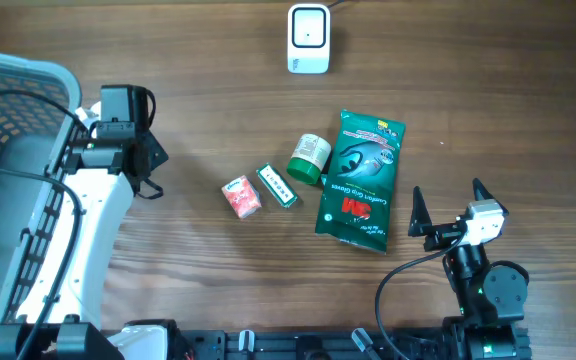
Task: Scan the item barcode
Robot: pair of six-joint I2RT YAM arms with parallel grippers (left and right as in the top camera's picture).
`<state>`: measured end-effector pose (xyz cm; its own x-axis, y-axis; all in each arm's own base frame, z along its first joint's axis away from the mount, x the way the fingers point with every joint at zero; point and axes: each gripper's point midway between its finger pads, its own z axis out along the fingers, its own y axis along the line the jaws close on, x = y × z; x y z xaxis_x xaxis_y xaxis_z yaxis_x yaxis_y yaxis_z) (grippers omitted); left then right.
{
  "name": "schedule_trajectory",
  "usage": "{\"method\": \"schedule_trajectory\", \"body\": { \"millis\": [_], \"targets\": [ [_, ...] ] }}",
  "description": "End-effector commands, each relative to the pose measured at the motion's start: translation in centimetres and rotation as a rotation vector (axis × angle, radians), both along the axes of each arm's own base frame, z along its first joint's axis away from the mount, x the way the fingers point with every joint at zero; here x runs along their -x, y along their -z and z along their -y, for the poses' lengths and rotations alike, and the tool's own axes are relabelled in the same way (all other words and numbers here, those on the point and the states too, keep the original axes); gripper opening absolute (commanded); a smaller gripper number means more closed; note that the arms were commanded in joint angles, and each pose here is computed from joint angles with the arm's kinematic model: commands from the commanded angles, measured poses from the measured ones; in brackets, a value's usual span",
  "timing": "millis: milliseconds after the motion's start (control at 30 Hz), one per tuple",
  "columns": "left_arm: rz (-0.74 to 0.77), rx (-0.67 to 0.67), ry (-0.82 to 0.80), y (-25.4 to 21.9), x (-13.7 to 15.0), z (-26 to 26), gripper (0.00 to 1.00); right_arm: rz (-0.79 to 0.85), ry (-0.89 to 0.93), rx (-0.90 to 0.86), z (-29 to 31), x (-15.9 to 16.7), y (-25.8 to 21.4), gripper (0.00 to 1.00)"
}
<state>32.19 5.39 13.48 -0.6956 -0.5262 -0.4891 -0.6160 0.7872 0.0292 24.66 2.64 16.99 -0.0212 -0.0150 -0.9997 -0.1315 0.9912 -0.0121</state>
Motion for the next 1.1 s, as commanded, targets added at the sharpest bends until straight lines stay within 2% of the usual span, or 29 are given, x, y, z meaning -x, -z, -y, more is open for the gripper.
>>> {"method": "schedule_trajectory", "body": {
  "millis": [0,167,300,500,633,733,800,900,1000,1033,1067],
  "targets": [
    [0.018,-0.019,-0.056,-0.2,0.1,-0.7,0.04,0.009,0.004,0.011,0.1,0.0,-0.1,1.00],
    [0.141,-0.208,-0.157,-2.7,-1.7,-4.2,0.04,0.009,0.004,0.011,0.1,0.0,-0.1,1.00],
    [0.233,-0.205,-0.206,-3.3,-3.8,-6.7,0.04,0.009,0.004,0.011,0.1,0.0,-0.1,1.00],
    [0.348,-0.113,0.010,-4.4,-7.9,-4.5,0.04,0.009,0.004,0.011,0.1,0.0,-0.1,1.00],
    [0.413,0.128,0.310,-4.6,-10.1,2.0,0.04,0.009,0.004,0.011,0.1,0.0,-0.1,1.00],
    [0.487,0.238,0.502,-6.2,-11.0,6.5,0.07,0.009,0.004,0.011,0.1,0.0,-0.1,1.00],
    [0.591,0.291,0.608,-9.3,-11.8,9.1,0.06,0.009,0.004,0.011,0.1,0.0,-0.1,1.00],
    [0.784,0.260,0.690,-16.1,-12.5,10.4,0.11,0.009,0.004,0.011,0.1,0.0,-0.1,0.99],
    [1.031,0.129,0.760,-26.5,-11.2,10.5,0.11,0.009,0.004,0.011,0.1,0.0,-0.1,1.00],
    [1.137,0.003,0.815,-32.2,-9.1,10.4,0.11,0.009,0.004,0.012,0.1,0.0,-0.1,1.00],
    [1.170,-0.067,0.831,-34.4,-7.9,10.2,0.11,0.009,0.004,0.011,0.1,0.0,-0.1,1.00]
  ]
}}
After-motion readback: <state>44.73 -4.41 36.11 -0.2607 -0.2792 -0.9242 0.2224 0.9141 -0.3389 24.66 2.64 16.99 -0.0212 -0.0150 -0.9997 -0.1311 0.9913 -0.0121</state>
